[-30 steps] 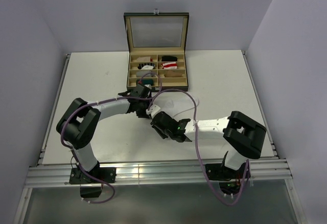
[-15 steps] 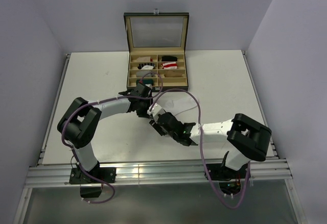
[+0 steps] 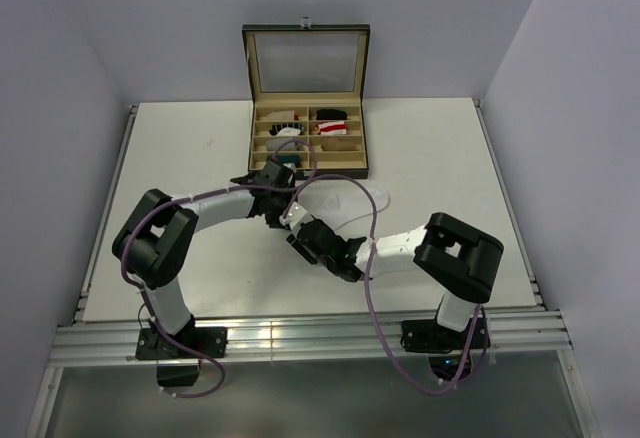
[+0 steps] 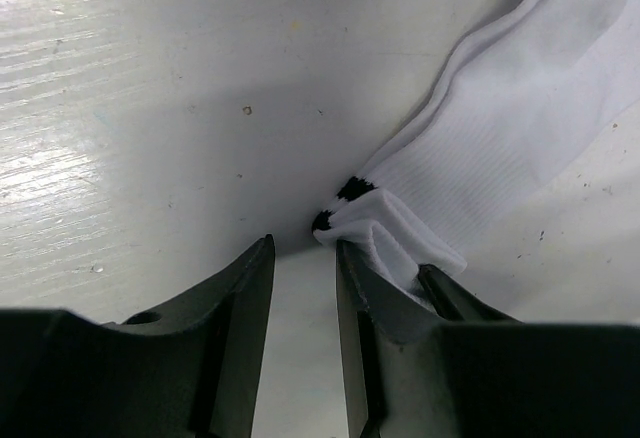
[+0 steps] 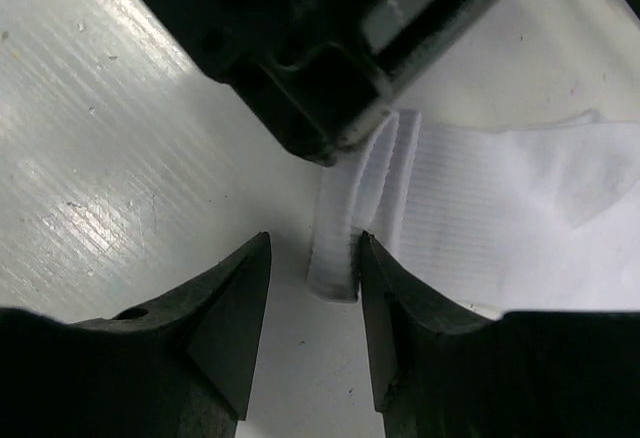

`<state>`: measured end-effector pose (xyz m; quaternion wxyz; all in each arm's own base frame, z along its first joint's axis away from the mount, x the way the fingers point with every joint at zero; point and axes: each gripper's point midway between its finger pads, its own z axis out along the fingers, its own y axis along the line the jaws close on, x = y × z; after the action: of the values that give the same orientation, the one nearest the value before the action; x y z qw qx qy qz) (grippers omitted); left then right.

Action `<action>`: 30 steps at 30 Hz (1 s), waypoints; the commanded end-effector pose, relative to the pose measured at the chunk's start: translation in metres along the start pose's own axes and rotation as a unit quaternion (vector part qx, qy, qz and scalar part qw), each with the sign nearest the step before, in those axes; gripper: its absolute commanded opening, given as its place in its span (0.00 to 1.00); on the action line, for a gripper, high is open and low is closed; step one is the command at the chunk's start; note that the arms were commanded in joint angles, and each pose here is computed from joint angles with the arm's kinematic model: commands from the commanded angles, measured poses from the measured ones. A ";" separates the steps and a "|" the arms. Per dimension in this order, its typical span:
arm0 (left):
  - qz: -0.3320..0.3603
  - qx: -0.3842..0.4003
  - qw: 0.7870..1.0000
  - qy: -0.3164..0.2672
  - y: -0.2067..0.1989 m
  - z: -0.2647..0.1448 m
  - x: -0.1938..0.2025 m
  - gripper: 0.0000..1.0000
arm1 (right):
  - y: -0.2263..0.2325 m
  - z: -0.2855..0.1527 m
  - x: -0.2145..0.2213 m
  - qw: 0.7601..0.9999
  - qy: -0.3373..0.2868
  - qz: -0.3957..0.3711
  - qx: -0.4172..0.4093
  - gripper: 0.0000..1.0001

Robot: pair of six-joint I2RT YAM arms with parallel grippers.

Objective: Roll the socks
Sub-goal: Roll the sock at the center of the board.

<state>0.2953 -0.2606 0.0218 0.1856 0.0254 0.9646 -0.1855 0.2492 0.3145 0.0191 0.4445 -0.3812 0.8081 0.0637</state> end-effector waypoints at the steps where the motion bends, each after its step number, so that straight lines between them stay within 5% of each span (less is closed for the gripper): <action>1: 0.009 -0.027 0.999 0.026 0.017 0.004 0.008 0.38 | -0.007 0.005 0.028 0.998 0.055 0.016 0.015 0.47; 7: 0.003 -0.020 1.000 0.023 0.017 0.000 0.003 0.38 | -0.013 0.009 0.051 0.994 0.097 0.052 0.007 0.30; 13: -0.004 -0.009 1.000 0.016 0.014 -0.005 -0.003 0.38 | -0.013 0.009 0.054 0.989 0.117 0.080 -0.032 0.01; 21: -0.046 0.018 0.998 -0.028 0.002 -0.027 -0.025 0.42 | 0.000 -0.005 0.029 0.969 0.116 0.154 -0.156 0.00; 30: -0.136 0.059 0.986 -0.081 -0.004 -0.051 -0.022 0.58 | 0.007 -0.019 0.007 0.880 0.128 0.330 -0.316 0.00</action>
<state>0.2960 -0.2405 0.0633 0.2203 -0.0678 0.9447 -0.2333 0.2586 0.3010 0.0214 0.2459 -0.2585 0.8763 0.3237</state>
